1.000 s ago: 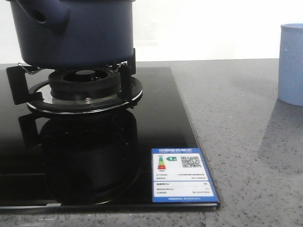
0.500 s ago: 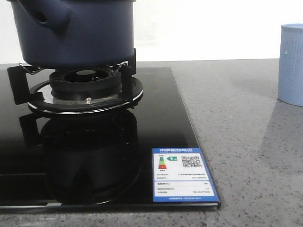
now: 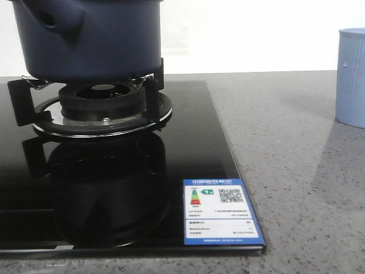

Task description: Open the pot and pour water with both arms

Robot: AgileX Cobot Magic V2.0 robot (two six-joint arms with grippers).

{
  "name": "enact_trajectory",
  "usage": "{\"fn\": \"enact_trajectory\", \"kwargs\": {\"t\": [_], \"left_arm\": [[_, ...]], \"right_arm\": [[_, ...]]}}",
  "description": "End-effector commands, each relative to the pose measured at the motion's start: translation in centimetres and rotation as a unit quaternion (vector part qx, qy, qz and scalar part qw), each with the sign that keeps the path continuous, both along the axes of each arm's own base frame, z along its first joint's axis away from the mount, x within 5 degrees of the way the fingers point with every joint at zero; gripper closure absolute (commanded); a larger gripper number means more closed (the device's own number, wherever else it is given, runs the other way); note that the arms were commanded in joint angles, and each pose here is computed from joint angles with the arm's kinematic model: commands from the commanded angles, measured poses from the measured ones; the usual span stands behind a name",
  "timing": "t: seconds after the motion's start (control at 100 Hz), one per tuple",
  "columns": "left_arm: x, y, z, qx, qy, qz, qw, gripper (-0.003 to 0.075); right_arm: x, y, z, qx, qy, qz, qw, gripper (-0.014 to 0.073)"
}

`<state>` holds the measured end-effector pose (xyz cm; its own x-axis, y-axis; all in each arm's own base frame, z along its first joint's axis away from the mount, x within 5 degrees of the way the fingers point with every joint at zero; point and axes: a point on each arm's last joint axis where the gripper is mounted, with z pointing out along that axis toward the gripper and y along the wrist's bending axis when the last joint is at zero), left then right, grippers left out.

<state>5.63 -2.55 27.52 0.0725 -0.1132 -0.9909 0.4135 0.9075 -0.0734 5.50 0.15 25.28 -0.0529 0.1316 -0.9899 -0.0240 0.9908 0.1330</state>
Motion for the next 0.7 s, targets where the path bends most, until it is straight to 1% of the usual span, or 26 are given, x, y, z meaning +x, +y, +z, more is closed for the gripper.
{"fn": "enact_trajectory", "kwargs": {"t": [0.0,0.33,0.46,0.55,0.69], "left_arm": [[0.0,0.3,1.5,-0.026,-0.038,0.012,0.999,0.0736],[0.0,0.3,1.4,-0.025,-0.036,0.012,0.999,0.0736],[0.1,0.3,0.9,-0.010,-0.037,0.020,0.999,0.0736],[0.4,0.5,0.3,0.029,-0.042,0.053,0.997,0.0736],[0.4,1.4,-1.3,0.030,-0.030,0.120,0.992,0.0736]], "right_arm": [[0.0,0.0,1.5,-0.004,-0.047,-0.002,0.999,0.0662],[0.0,0.0,1.5,-0.004,-0.047,-0.002,0.999,0.0662],[0.0,0.0,1.5,-0.004,-0.047,-0.002,0.999,0.0662],[0.0,0.0,1.5,-0.004,-0.047,-0.002,0.999,0.0662],[0.0,0.0,1.5,-0.004,-0.047,-0.002,0.999,0.0662]]}}
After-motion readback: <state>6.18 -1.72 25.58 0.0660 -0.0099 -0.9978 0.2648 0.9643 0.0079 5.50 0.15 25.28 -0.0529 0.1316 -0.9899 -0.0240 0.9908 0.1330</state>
